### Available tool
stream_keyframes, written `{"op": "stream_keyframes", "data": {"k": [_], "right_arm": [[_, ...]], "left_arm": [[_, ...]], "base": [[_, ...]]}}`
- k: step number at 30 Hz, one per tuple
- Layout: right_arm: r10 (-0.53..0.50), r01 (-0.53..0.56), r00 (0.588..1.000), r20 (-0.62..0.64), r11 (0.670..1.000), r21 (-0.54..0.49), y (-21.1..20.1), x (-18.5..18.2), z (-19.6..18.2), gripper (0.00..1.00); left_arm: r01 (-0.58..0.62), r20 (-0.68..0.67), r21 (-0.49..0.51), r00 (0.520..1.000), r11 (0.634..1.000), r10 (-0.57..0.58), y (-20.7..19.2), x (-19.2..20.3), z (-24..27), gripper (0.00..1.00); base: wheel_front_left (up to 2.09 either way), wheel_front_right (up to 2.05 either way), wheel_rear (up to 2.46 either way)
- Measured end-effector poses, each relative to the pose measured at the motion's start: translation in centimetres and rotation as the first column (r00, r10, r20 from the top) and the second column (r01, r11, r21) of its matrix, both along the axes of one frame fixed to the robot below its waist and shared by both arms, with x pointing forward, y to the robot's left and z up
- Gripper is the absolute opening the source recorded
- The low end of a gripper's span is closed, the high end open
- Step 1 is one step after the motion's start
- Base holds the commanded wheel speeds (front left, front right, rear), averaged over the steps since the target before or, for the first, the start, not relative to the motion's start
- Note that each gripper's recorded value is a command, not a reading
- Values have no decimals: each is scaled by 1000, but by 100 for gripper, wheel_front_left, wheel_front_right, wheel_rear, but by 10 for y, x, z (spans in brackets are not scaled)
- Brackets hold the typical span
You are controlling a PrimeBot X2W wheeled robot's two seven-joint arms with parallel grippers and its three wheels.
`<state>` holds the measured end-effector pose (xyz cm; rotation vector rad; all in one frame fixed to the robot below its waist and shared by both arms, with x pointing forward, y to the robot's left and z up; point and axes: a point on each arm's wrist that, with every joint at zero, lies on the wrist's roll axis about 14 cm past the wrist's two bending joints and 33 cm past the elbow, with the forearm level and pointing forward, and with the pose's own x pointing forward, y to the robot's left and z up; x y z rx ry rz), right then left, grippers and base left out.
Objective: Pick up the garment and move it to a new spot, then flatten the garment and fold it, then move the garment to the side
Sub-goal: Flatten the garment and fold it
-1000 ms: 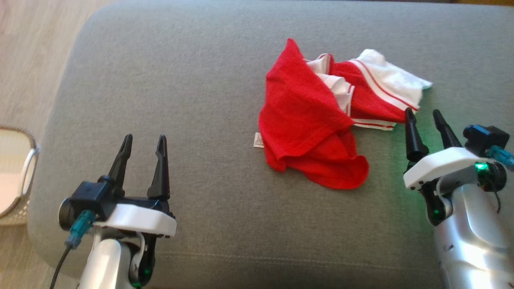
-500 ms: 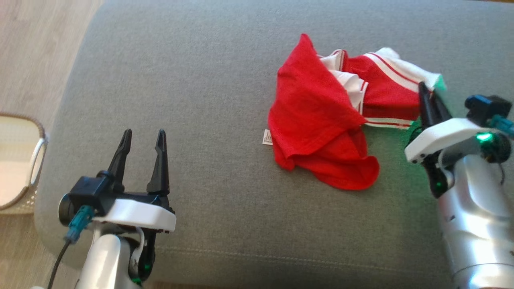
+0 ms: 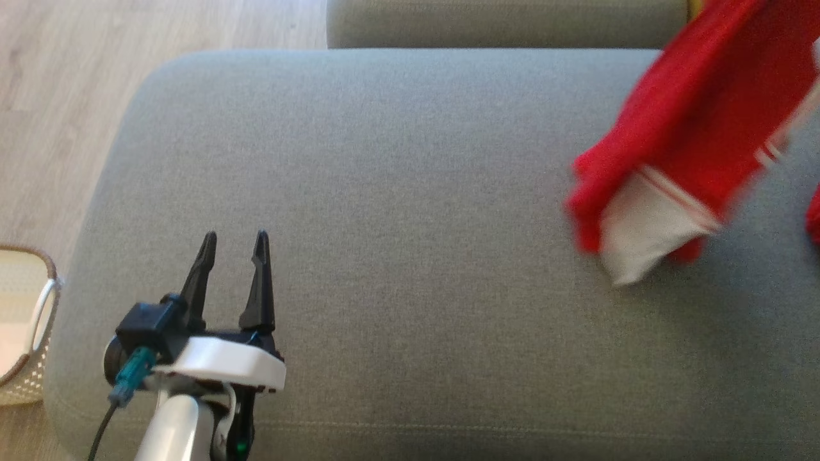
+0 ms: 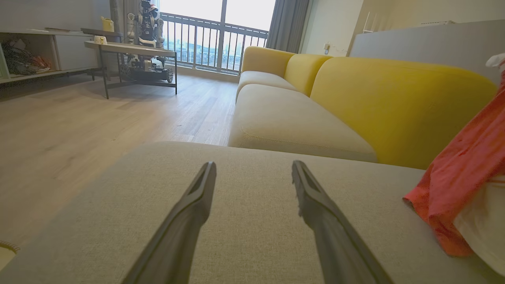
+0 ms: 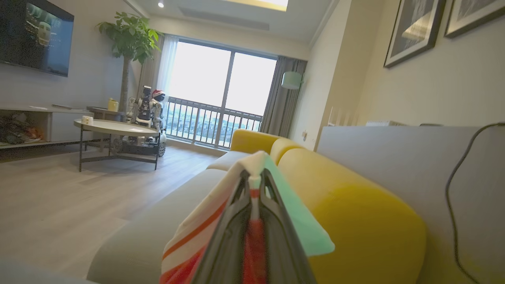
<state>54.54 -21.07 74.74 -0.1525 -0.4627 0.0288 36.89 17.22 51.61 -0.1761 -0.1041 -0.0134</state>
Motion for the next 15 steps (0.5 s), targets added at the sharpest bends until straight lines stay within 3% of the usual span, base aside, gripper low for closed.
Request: {"op": "stream_keyframes", "data": {"k": [5,9,12,15], "right_arm": [[-64,80,980,190,994,-79,-13,-23,94,0],[-11,47,955,297,993,-112,20,-36,146,0],[58,-20,962,266,990,-143,56,-28,142,0],[174,-153,979,105,972,-177,117,-4,92,0]], "left_arm": [[-14,-1,-9,1000,1000,14,2,-11,-1,100],[-33,1,-17,999,999,33,7,-14,0,100],[-37,-1,-24,999,999,37,8,-15,0,100],[-30,-15,-26,999,999,30,5,-16,-4,100]], "base": [[0,0,0],[0,0,0],[0,0,0],[0,0,0]]}}
